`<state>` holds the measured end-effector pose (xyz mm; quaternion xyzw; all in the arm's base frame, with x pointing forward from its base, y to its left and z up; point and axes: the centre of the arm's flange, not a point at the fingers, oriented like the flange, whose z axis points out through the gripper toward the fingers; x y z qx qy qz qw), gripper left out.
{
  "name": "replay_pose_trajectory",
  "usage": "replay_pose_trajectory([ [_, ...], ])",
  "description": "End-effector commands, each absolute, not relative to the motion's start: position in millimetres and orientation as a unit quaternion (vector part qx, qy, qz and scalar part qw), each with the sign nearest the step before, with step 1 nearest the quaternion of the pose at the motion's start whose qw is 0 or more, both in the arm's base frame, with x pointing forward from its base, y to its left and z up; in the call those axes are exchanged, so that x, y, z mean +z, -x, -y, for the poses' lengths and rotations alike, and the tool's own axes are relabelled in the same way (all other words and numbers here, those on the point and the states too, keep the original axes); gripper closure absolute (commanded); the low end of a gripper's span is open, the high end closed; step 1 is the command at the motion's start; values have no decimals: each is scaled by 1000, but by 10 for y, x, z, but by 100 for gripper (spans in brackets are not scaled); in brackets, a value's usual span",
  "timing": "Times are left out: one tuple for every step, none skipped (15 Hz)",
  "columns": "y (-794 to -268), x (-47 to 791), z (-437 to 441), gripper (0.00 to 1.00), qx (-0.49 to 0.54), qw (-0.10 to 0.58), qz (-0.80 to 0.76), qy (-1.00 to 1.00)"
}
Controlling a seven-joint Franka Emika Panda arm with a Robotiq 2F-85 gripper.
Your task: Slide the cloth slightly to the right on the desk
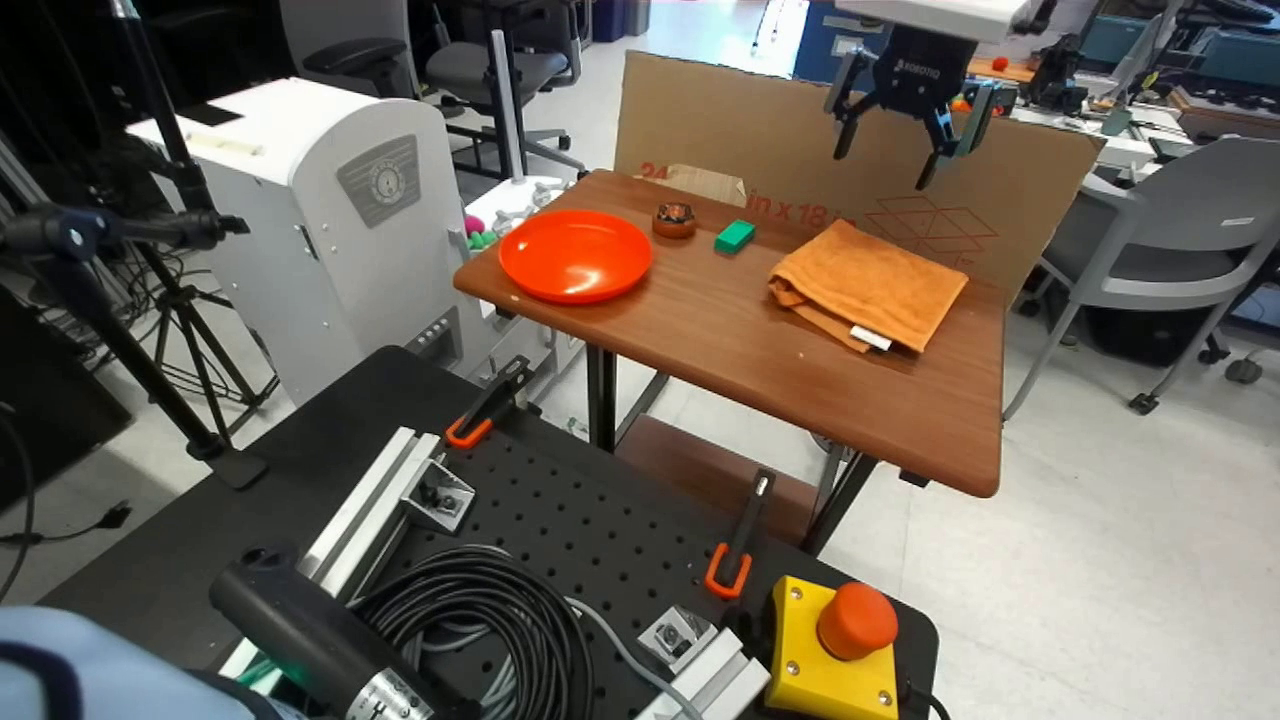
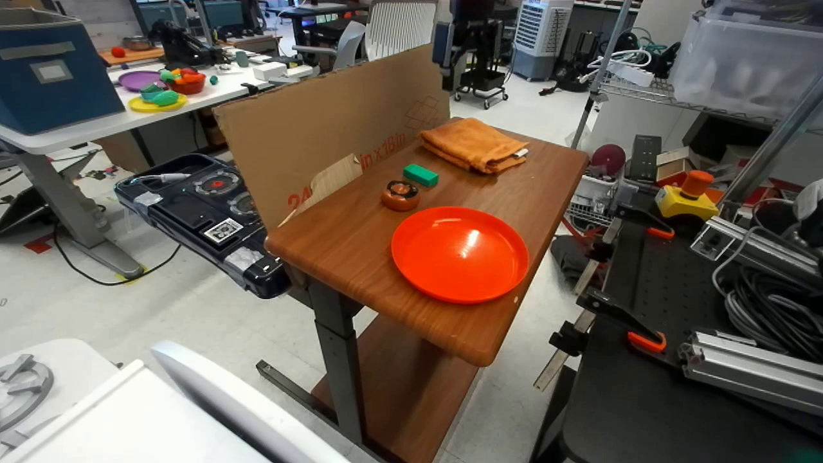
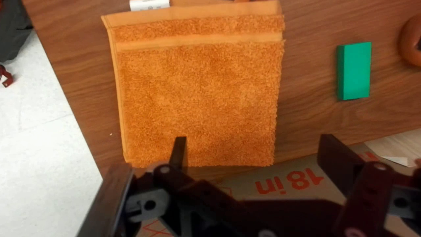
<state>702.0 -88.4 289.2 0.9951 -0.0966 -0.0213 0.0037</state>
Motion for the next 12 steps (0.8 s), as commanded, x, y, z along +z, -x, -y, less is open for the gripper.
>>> replay_pose_trajectory([
  [-7655, 2514, 1021, 0, -48, -11, 125, -991],
  [-7715, 2405, 1030, 0, -55, -8, 129, -990],
  [-7768, 2303, 1037, 0, -60, -5, 132, -989],
  [-7810, 2219, 1047, 0, -67, -4, 137, -988],
  [-7835, 2129, 1057, 0, -79, -4, 140, -987],
  [-7850, 2048, 1063, 0, -90, -3, 142, -986],
  [-7859, 1947, 1082, 0, -100, -3, 145, -984],
  [-7872, 1857, 1103, 0, -113, -2, 148, -983],
  [-7880, 1757, 1125, 0, -128, -1, 150, -980],
  [-7876, 1668, 1151, 0, -142, 1, 153, -978],
  [-7844, 1565, 1171, 0, -159, 3, 154, -975],
  [-7819, 1488, 1188, 0, -171, 5, 153, -973],
])
